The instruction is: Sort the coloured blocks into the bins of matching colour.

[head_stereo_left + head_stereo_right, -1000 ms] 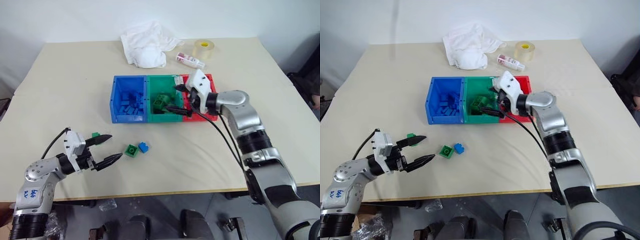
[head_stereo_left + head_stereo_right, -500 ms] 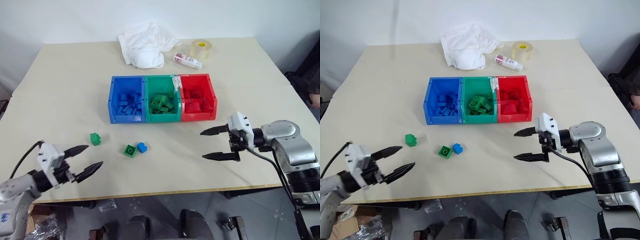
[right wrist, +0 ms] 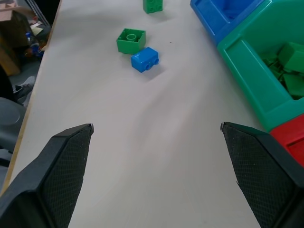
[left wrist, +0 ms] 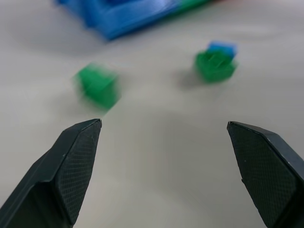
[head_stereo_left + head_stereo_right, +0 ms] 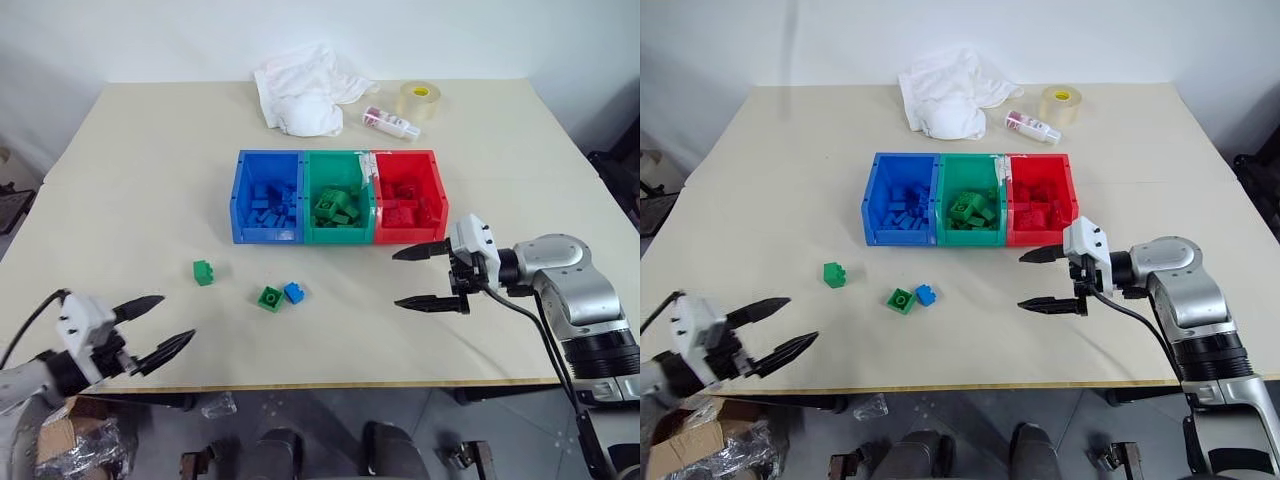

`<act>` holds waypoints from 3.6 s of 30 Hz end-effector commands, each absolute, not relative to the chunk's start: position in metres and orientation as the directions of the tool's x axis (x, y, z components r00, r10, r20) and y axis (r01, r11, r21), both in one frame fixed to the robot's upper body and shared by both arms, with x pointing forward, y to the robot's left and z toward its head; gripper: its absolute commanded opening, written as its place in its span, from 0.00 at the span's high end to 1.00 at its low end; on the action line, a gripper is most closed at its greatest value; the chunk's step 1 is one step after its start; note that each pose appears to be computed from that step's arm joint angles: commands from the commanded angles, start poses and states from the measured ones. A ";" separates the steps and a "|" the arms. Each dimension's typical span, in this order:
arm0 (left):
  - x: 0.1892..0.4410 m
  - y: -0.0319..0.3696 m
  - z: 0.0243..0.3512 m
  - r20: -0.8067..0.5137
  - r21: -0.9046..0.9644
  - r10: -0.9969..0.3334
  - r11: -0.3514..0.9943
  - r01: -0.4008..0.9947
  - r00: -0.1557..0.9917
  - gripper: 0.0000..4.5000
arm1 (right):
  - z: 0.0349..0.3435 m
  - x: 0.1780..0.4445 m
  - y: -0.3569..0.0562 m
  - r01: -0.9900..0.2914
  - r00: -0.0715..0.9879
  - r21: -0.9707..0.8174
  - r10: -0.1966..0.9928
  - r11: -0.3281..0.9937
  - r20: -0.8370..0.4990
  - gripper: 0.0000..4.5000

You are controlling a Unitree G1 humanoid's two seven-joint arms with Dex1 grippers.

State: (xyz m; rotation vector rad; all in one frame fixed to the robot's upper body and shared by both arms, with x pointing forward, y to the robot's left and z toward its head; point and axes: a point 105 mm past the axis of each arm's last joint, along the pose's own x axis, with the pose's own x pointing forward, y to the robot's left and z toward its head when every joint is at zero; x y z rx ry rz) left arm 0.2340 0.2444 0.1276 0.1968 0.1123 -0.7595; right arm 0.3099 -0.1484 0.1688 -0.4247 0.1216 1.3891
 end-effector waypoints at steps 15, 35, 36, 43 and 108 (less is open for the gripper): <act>0.306 0.149 0.085 -0.259 0.135 -0.800 0.524 0.841 0.541 0.14 | 0.179 0.290 -0.154 -0.933 0.307 -0.274 0.916 0.235 -0.257 0.00; 0.344 0.115 0.187 -0.057 0.276 -0.845 0.498 0.822 0.531 0.55 | 0.183 0.291 -0.157 -0.892 0.403 -0.305 0.893 0.333 -0.201 0.00; 0.350 0.108 0.193 -0.038 0.271 -0.850 0.497 0.824 0.525 0.55 | 0.184 0.290 -0.157 -0.890 0.407 -0.306 0.892 0.338 -0.197 0.00; 0.407 0.064 0.222 0.046 0.292 -0.832 0.541 0.789 0.553 0.55 | 0.186 0.284 -0.159 -0.865 0.453 -0.315 0.877 0.390 -0.160 0.00; 0.320 0.105 0.090 -0.229 0.200 -0.890 0.353 0.914 0.394 0.49 | 0.178 0.288 -0.157 -0.876 0.442 -0.292 0.881 0.383 -0.169 0.00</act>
